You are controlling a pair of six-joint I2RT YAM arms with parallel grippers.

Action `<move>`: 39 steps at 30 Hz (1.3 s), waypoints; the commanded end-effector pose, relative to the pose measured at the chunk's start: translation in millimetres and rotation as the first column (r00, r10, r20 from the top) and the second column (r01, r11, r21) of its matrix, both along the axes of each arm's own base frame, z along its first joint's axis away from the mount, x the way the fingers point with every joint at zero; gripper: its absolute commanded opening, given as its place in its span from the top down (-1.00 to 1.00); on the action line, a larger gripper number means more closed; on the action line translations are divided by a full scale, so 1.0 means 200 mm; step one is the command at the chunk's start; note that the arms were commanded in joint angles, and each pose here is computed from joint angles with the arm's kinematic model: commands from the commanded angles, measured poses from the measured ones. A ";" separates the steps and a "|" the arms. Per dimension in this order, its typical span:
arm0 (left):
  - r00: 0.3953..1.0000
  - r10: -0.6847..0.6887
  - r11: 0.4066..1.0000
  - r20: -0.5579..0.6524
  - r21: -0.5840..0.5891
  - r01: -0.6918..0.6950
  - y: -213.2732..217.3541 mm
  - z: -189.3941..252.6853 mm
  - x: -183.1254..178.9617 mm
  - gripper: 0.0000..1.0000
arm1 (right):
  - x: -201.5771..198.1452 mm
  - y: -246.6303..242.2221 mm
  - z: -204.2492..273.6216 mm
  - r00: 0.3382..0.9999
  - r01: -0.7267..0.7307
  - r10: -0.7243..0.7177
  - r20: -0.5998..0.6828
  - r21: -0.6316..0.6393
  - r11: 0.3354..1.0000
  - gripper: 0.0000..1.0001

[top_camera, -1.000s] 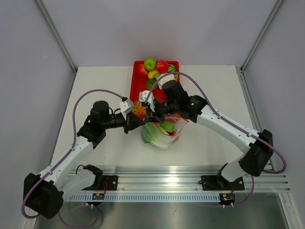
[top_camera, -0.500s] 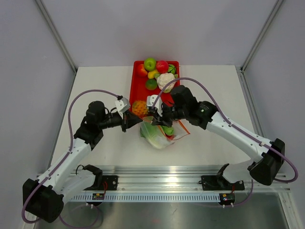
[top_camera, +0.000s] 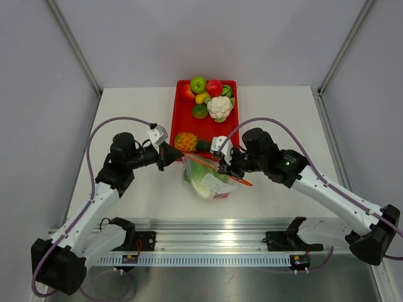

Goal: Place the food in the zip-top bag and seal the zipper
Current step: Zip the zipper food storage bag at the center of the board.

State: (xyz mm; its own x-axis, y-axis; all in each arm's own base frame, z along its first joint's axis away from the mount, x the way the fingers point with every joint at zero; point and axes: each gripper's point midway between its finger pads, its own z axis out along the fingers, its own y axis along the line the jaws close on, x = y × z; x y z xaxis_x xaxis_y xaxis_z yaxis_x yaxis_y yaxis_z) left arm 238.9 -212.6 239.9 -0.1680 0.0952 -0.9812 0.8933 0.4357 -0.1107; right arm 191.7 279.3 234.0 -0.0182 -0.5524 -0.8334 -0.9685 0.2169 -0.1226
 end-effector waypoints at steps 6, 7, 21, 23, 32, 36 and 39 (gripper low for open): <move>0.973 0.204 0.978 0.104 -0.059 -0.199 0.15 0.13 0.20 1.00 | -0.08 -0.27 -0.18 0.985 0.163 -0.167 -0.045 -0.085 0.983 1.00; 0.972 0.213 0.976 0.101 -0.059 -0.208 0.16 0.12 0.22 1.00 | -0.08 -0.28 -0.17 0.984 0.174 -0.177 -0.036 -0.071 0.982 1.00; 0.957 0.290 0.956 0.033 -0.066 -0.287 0.24 0.09 0.31 1.00 | -0.10 -0.39 -0.23 0.964 0.261 -0.264 -0.033 -0.076 0.962 1.00; 0.968 0.251 0.966 0.021 -0.063 -0.250 0.22 0.09 0.29 1.00 | -0.10 -0.39 -0.22 0.966 0.255 -0.258 -0.032 -0.069 0.964 1.00; 0.996 0.037 0.991 0.076 0.127 -0.047 0.02 0.12 0.11 -0.26 | -0.05 -0.33 -0.14 0.973 0.230 -0.230 -0.006 -0.040 0.972 1.00; 0.987 -0.035 0.975 0.160 0.223 -0.002 -0.08 0.12 0.01 -0.55 | -0.03 -0.29 -0.07 0.976 0.216 -0.216 0.011 -0.006 0.976 1.00; 0.977 -0.090 0.969 0.192 0.243 0.041 -0.13 0.12 -0.04 -0.55 | -0.01 -0.28 -0.02 0.976 0.215 -0.216 0.032 0.020 0.976 1.00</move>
State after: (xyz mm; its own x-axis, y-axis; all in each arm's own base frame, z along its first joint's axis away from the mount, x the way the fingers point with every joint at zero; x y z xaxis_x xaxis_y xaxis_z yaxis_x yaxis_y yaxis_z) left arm 228.4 -241.4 255.8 -0.0533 0.2743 -0.9602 0.9294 0.3653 0.0528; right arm 175.5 215.3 196.1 -0.1768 -0.5818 -0.7939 -0.9056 0.4120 -0.1003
